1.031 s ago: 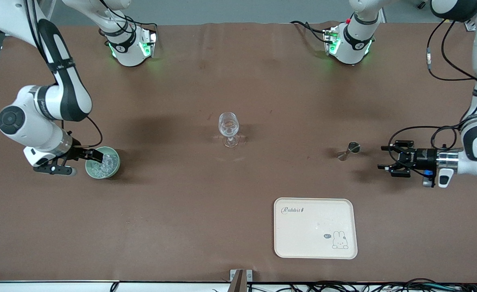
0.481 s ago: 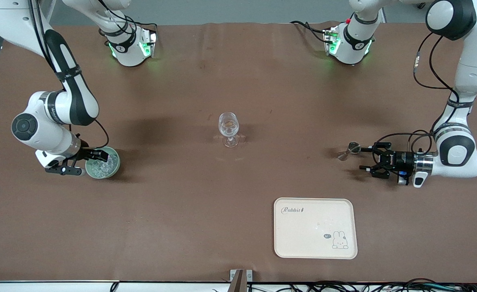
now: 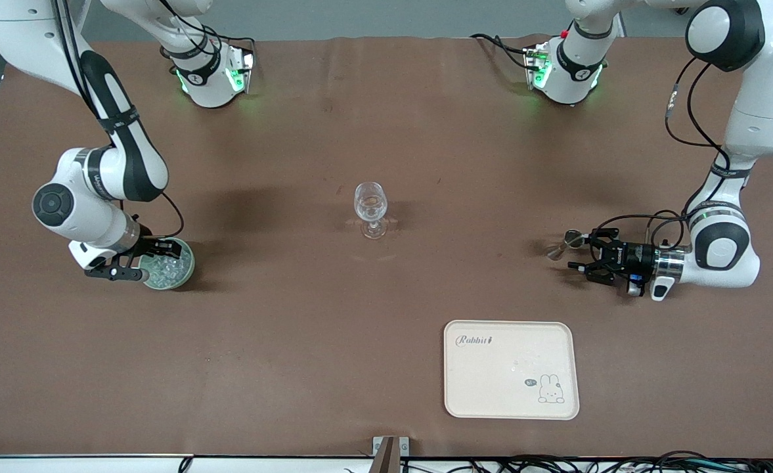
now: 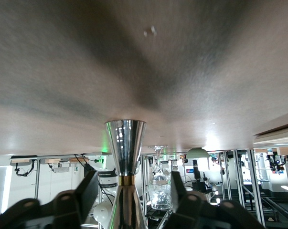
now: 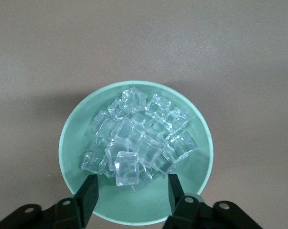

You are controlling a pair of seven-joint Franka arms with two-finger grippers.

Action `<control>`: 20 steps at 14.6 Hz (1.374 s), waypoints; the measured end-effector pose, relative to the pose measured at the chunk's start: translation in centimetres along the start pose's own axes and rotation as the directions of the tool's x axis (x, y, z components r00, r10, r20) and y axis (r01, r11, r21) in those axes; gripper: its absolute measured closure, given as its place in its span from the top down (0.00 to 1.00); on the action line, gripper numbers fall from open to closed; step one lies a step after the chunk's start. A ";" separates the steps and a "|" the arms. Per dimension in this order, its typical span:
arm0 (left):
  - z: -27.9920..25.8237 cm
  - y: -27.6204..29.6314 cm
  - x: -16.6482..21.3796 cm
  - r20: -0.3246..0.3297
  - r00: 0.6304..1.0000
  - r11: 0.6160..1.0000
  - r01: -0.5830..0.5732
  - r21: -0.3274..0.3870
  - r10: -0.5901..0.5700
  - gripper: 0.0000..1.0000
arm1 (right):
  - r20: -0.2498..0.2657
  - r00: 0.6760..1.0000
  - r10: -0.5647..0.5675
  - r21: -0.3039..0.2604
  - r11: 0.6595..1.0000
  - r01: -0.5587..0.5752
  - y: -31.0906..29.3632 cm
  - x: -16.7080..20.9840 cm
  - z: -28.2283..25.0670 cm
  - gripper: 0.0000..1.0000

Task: Pour wine and add ice with both arms
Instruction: 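Grasp ice with the right gripper while the left gripper grasps the jigger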

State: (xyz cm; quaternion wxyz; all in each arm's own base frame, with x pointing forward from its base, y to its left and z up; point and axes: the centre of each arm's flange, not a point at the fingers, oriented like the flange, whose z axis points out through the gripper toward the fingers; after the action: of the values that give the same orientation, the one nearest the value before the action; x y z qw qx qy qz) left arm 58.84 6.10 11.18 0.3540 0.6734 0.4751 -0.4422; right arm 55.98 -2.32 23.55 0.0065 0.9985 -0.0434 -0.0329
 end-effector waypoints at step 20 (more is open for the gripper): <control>2.0 0.2 -0.3 0.030 0.999 1.000 0.010 0.008 -0.010 0.22 | -0.014 1.000 -0.007 0.001 1.000 0.007 -0.4 0.0 1.0 0.49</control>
State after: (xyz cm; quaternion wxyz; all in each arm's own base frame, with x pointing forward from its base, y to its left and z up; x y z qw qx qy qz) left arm 58.41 4.12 10.73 0.3564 0.6656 0.4713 -0.4558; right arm 55.91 -1.95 22.59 0.0064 0.9988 -0.0399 -0.0261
